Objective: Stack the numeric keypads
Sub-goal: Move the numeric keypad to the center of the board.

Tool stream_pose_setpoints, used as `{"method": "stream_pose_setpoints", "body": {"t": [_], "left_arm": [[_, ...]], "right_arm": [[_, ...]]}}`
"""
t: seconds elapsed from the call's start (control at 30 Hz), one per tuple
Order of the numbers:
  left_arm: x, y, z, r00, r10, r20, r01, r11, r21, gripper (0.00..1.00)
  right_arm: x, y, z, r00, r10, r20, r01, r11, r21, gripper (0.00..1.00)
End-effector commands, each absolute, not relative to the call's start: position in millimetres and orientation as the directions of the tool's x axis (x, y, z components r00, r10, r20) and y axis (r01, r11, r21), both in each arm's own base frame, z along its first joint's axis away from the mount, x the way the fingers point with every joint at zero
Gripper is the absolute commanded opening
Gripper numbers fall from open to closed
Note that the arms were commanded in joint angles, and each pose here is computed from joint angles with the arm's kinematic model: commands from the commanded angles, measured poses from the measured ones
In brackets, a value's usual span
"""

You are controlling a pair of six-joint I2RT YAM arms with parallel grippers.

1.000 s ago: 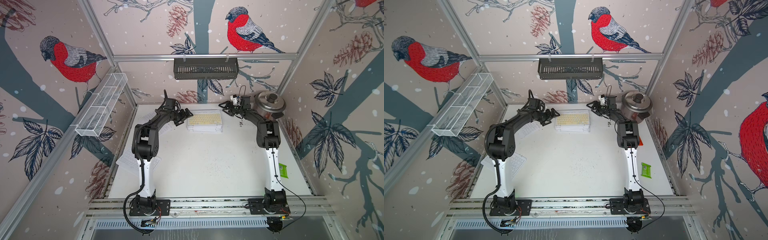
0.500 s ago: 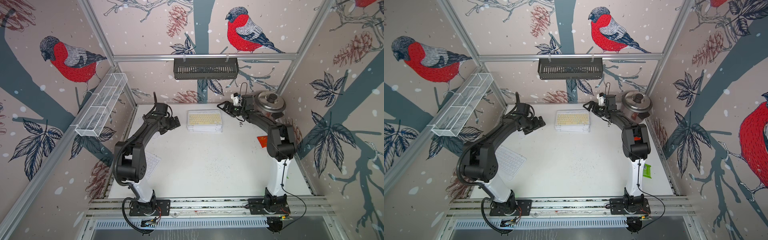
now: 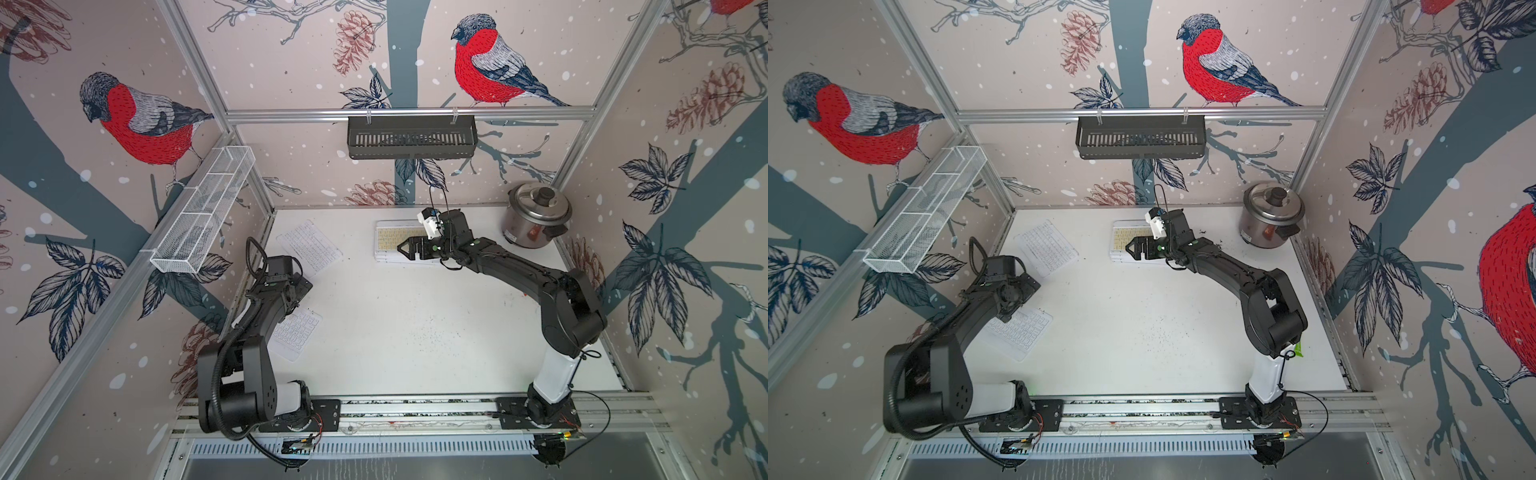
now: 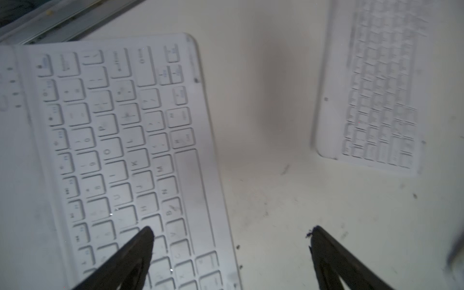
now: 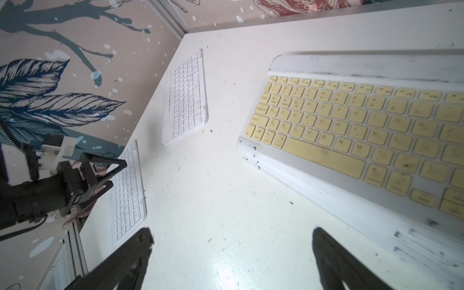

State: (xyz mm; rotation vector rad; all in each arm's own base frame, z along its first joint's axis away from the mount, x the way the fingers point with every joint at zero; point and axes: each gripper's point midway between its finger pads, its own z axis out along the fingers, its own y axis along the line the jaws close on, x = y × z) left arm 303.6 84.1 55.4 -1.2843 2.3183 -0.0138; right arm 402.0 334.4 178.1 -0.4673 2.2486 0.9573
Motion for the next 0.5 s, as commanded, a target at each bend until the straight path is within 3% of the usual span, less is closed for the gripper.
{"method": "stream_pose_setpoints", "body": {"t": [0.0, 0.47], "left_arm": [[314, 97, 46, -0.371, -0.836, -0.405, -0.821, 0.499, -0.277, 0.97], [340, 37, -17, -0.518, -0.842, -0.152, -0.757, 0.534, -0.378, 0.96]], "right_arm": [[403, 326, 185, -0.703, -0.069, -0.708, -0.537, 0.704, 0.465, 1.00], [404, 288, 195, -0.716, -0.022, -0.697, -0.494, 0.723, 0.484, 1.00]]}}
